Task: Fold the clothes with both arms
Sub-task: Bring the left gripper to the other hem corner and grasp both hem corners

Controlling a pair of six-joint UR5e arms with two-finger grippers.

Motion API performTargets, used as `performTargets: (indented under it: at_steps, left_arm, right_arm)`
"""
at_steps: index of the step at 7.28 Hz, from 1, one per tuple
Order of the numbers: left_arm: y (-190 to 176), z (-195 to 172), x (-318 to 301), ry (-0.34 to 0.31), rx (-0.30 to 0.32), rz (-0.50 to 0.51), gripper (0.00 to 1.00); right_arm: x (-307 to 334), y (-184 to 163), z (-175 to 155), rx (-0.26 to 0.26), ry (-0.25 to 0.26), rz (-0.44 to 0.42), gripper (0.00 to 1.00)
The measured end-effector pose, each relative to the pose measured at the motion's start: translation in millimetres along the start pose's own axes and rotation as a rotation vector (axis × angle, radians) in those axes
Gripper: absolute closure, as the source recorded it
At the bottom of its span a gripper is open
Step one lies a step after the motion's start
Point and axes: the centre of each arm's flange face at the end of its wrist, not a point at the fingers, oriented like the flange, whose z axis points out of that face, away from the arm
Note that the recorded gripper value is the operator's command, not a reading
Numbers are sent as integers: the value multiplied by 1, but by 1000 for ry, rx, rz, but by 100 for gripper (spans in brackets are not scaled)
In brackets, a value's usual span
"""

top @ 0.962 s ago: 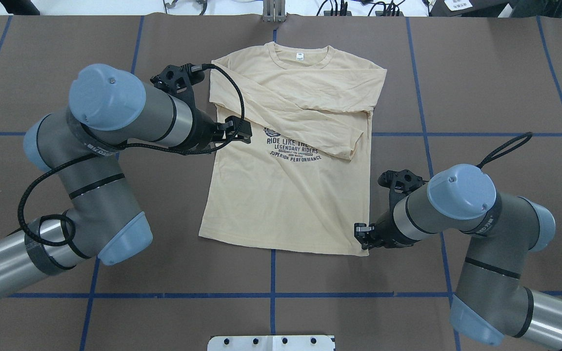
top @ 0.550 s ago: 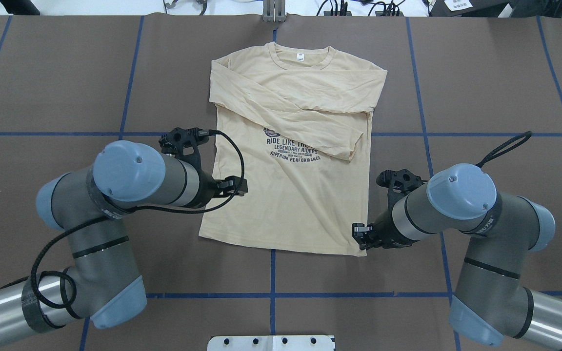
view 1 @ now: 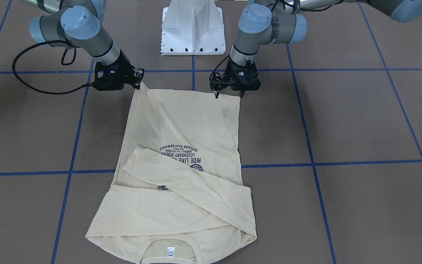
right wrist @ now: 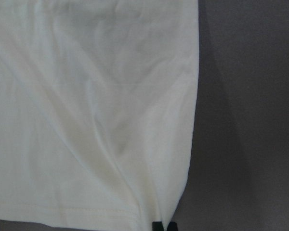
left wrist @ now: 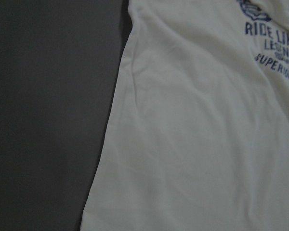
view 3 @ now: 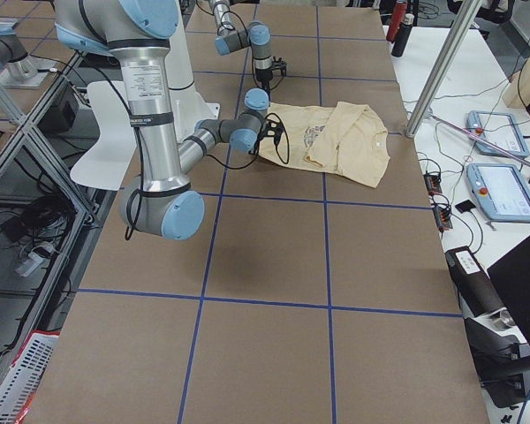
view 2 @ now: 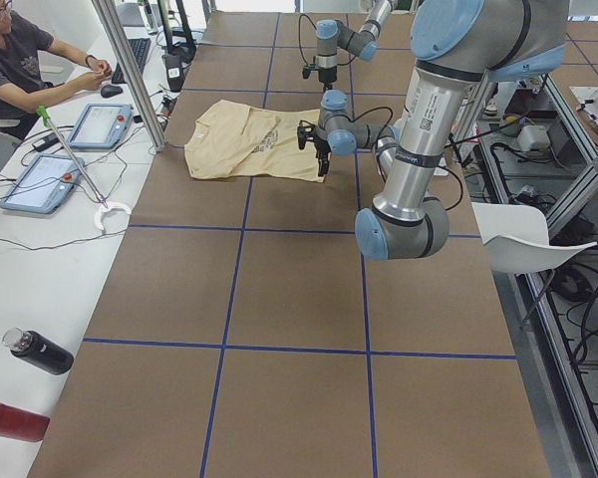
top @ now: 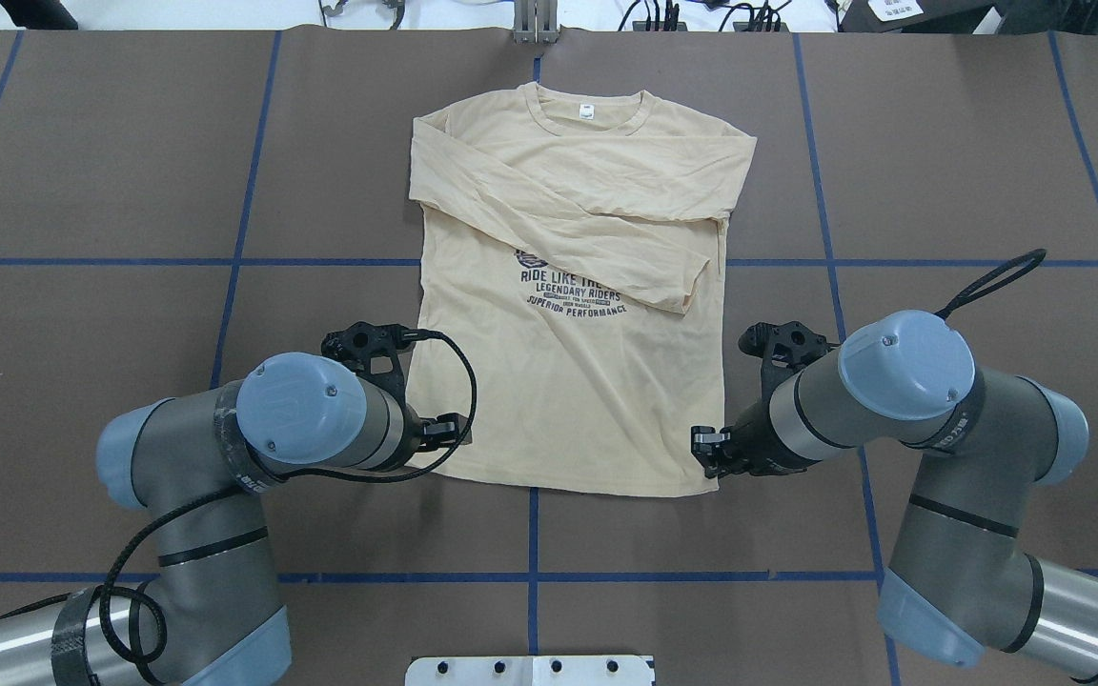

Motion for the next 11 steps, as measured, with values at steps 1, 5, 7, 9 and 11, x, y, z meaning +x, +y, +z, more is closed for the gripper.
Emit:
performTargets:
  at_steps: [1,5,7,9,11]
  left_arm:
    - [0,4,-2,-14,-2,0,11]
    - [2,14,-14,-47,-9,0,19]
    - [2,15,-14,-49,-9,0,24]
    - [3,18,-14,-55,-12,0,41]
    - [4,19,-14,-56,-13,0,71]
  right_arm:
    - [1,-2,-1,3,0,0,100]
    - [3,-9,-6,15,-3,6,100]
    - [3,-10,-8,16,-4,7,100]
    - [4,-11,-9,19,-4,9,100]
    - [4,-13,-10,21,-5,11,100]
